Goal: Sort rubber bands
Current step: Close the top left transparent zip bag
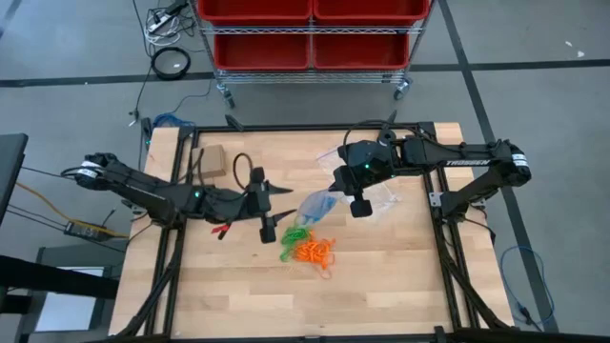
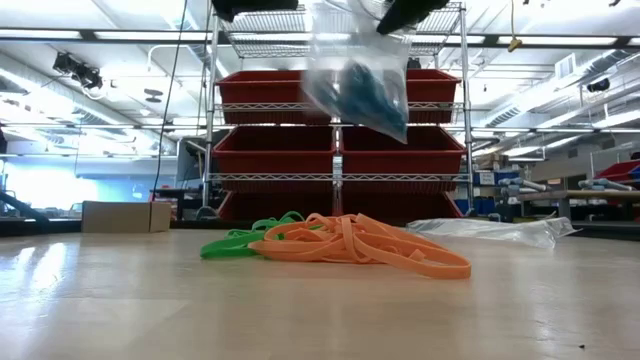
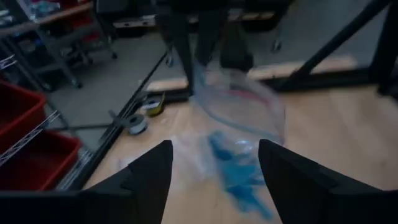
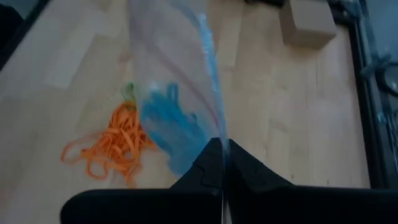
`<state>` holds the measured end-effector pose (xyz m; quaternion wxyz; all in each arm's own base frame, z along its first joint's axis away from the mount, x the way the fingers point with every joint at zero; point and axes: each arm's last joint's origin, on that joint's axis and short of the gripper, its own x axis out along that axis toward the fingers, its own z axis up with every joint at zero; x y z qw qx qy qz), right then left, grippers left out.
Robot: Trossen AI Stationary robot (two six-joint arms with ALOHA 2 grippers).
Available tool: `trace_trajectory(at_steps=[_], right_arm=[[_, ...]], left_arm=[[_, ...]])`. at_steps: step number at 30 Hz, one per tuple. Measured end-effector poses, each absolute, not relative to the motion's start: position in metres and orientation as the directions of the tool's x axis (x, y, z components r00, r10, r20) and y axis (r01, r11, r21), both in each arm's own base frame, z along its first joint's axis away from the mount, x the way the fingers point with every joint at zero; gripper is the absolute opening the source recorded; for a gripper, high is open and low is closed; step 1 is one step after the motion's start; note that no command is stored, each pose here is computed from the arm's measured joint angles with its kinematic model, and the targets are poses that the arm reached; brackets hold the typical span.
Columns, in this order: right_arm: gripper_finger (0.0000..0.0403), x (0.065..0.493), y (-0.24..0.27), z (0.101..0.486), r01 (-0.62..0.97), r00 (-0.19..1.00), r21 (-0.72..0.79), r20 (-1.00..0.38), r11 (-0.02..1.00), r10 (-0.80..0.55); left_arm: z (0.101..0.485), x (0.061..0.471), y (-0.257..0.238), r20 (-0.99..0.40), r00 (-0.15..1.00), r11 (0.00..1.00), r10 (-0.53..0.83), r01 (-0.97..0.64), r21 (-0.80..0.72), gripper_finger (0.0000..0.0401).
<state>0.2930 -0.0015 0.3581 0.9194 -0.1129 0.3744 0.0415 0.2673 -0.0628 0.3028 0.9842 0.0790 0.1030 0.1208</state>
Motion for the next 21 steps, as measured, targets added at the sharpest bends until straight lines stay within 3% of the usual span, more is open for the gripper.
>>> trace_trajectory(at_steps=[6,16,21], right_arm=[[0.0000,0.290,-0.005,0.356,-0.104,0.689,-0.183,-0.722,0.978,-0.062],[0.0000,0.293,-0.010,0.359,-0.025,0.713,-0.208,-0.689,0.978,-0.128],[0.0000,0.293,-0.010,0.359,-0.021,0.716,-0.203,-0.687,0.979,-0.127]], left_arm=[[0.287,0.259,-0.069,-0.048,0.931,0.923,0.363,-0.352,0.153,0.0234],[0.272,0.273,-0.081,-0.022,0.924,0.922,0.383,-0.381,0.068,0.0234],[0.263,0.281,-0.083,-0.007,0.884,0.882,0.468,-0.467,0.055,0.0234]])
